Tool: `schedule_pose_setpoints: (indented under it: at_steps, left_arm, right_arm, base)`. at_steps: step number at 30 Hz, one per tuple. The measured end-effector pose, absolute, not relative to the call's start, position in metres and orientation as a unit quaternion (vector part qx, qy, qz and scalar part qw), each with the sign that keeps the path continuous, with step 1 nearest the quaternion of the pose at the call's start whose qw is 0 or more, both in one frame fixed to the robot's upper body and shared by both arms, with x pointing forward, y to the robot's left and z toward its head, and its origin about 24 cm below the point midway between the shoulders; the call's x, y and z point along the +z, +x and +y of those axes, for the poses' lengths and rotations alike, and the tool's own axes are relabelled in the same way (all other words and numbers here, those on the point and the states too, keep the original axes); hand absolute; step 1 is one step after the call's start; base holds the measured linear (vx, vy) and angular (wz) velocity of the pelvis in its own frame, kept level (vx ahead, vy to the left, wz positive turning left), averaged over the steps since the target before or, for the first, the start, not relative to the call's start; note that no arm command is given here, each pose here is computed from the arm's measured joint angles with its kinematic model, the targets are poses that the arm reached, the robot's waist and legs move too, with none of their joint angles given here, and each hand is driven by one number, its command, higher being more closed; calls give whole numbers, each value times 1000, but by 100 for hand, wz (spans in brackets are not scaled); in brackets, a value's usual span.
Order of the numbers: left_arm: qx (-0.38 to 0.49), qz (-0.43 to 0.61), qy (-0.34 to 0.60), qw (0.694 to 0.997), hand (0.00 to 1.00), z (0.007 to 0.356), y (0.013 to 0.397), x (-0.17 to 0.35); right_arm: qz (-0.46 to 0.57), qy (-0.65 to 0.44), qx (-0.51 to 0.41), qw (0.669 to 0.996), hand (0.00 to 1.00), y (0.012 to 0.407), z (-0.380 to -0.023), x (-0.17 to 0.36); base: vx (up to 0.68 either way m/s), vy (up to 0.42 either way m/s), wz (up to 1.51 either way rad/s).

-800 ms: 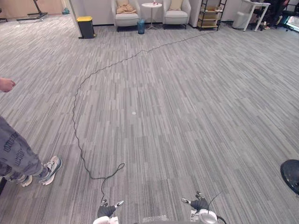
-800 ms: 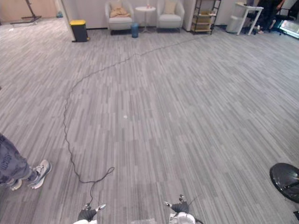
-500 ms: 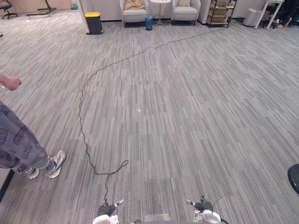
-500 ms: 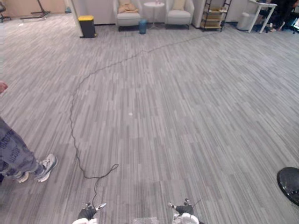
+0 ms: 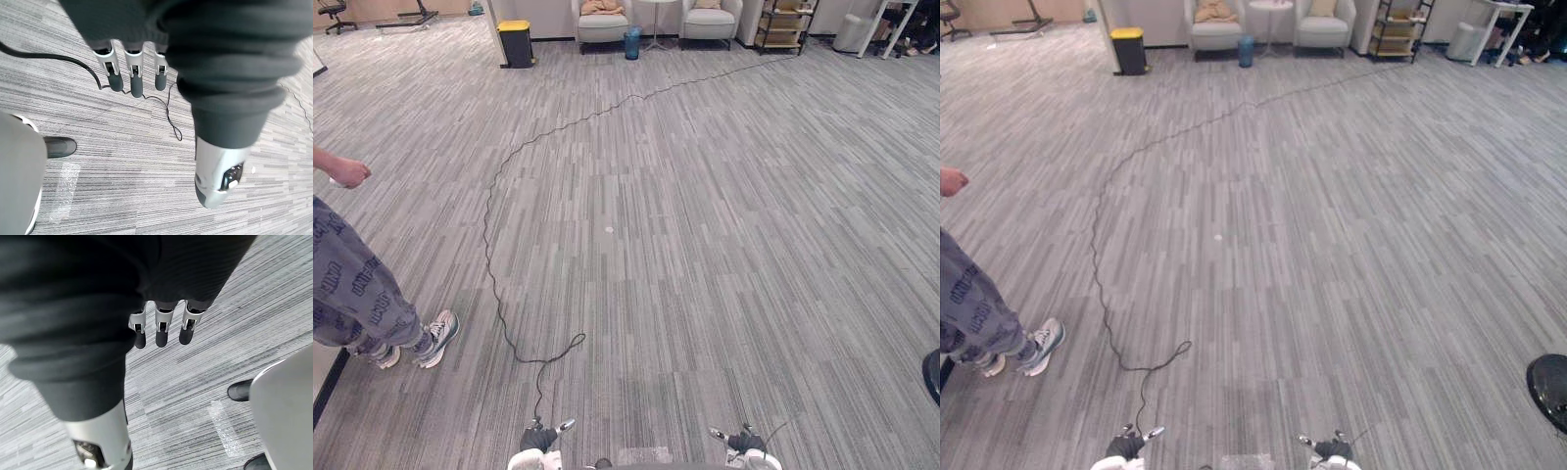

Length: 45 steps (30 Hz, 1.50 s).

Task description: Pick up cushions and gather them together orderly.

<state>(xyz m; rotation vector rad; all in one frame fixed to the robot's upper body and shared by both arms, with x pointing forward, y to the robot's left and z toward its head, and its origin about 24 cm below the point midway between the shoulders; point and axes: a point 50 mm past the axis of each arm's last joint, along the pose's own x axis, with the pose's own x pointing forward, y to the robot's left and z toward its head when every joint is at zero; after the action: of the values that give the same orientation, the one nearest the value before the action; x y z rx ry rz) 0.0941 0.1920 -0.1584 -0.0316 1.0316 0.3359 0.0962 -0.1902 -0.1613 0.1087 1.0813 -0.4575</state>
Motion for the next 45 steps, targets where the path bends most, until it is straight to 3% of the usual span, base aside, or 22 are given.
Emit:
schedule_pose_setpoints:
  at_steps: [18, 26, 39, 45]
  left_arm:
    - [157, 485, -13, 860, 0, 193, 100, -157]
    - [218, 426, -62, 876, 0, 206, 119, -143]
    - [209, 413, -54, 885, 0, 212, 124, -140]
    - [158, 427, -32, 890, 0, 196, 134, -142]
  right_arm:
    - [504, 60, -216, 834, 0, 99, -190, -160]
    - [472, 68, -226, 849, 0, 113, -194, -153]
    - [480, 81, -209, 848, 0, 113, -176, -155]
    - [434, 73, -212, 872, 0, 129, -187, -144]
  base:
    - [-4, -9, 0]
    - [23, -29, 9]
    - [442, 279, -22]
    - [428, 71, -2]
